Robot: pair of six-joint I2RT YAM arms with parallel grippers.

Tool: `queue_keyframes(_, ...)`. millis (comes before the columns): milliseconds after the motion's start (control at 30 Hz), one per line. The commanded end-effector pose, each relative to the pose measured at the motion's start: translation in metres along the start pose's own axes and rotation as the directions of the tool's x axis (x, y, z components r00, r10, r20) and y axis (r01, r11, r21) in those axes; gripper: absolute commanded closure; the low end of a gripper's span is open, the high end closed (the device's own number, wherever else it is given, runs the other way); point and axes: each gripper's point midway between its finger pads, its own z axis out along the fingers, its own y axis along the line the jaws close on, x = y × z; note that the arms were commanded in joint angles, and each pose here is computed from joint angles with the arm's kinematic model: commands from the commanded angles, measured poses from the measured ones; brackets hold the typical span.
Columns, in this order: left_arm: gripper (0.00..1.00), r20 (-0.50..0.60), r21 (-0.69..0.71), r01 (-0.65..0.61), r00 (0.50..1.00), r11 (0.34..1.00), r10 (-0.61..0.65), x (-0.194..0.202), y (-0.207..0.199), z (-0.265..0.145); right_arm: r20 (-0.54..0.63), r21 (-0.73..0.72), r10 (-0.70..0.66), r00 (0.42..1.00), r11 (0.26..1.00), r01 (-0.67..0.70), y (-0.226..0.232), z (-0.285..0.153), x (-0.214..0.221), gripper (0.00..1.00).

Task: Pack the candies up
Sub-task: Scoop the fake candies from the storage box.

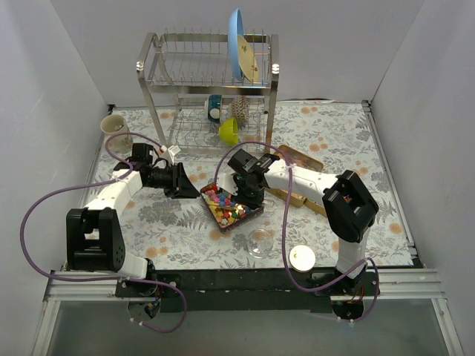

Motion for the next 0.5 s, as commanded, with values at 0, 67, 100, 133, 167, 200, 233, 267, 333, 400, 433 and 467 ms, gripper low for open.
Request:
queue_keyframes(0,0.73,0.030,0.030,-0.063,0.998,0.998,0.062,-0.001,-0.014,-0.012,0.141,0.084,0.000,0.990,0.996,-0.012,-0.020,-0.018,-0.027,0.99)
queue_keyframes(67,0.72,0.046,0.017,-0.073,0.996,0.997,0.072,-0.006,-0.013,-0.014,0.140,0.106,-0.001,0.990,0.994,-0.014,-0.024,-0.028,-0.022,0.99)
queue_keyframes(100,0.71,0.052,0.012,-0.073,0.996,0.997,0.072,-0.008,-0.012,-0.015,0.142,0.118,0.001,0.990,0.993,-0.018,-0.027,-0.033,-0.020,0.99)
queue_keyframes(133,0.71,0.056,0.009,-0.072,0.996,0.997,0.072,-0.010,-0.011,-0.015,0.130,0.121,-0.001,0.991,0.993,-0.015,-0.028,-0.037,-0.013,0.99)
queue_keyframes(167,0.71,0.065,-0.003,-0.075,0.995,0.997,0.075,-0.012,-0.009,-0.015,0.132,0.134,-0.006,0.991,0.991,-0.012,-0.028,-0.045,-0.008,0.99)
queue_keyframes(200,0.70,0.068,-0.006,-0.076,0.995,0.997,0.076,-0.013,-0.008,-0.015,0.126,0.152,-0.004,0.992,0.988,-0.015,-0.029,-0.049,-0.003,0.99)
queue_keyframes(233,0.70,0.070,-0.010,-0.074,0.995,0.997,0.074,-0.014,-0.007,-0.014,0.125,0.164,-0.004,0.992,0.986,-0.017,-0.032,-0.054,0.004,0.99)
queue_keyframes(267,0.70,0.075,-0.011,-0.078,0.994,0.997,0.078,-0.016,-0.006,-0.013,0.144,0.184,-0.011,0.989,0.983,-0.016,-0.032,-0.066,0.007,0.99)
queue_keyframes(333,0.70,0.078,-0.011,-0.069,0.995,0.998,0.069,-0.016,-0.004,-0.012,0.124,0.176,-0.023,0.992,0.984,0.001,-0.025,-0.070,0.024,0.99)
queue_keyframes(400,0.70,0.083,-0.010,-0.072,0.994,0.997,0.072,-0.018,-0.004,-0.012,0.124,0.187,-0.069,0.990,0.981,0.045,-0.014,-0.081,0.040,0.99)
queue_keyframes(433,0.70,0.083,-0.012,-0.070,0.994,0.997,0.071,-0.018,-0.003,-0.012,0.122,0.193,-0.083,0.989,0.979,0.058,-0.011,-0.084,0.046,0.99)
queue_keyframes(467,0.70,0.083,-0.012,-0.070,0.994,0.997,0.071,-0.017,-0.003,-0.011,0.135,0.217,-0.120,0.984,0.972,0.089,-0.006,-0.097,0.049,0.99)
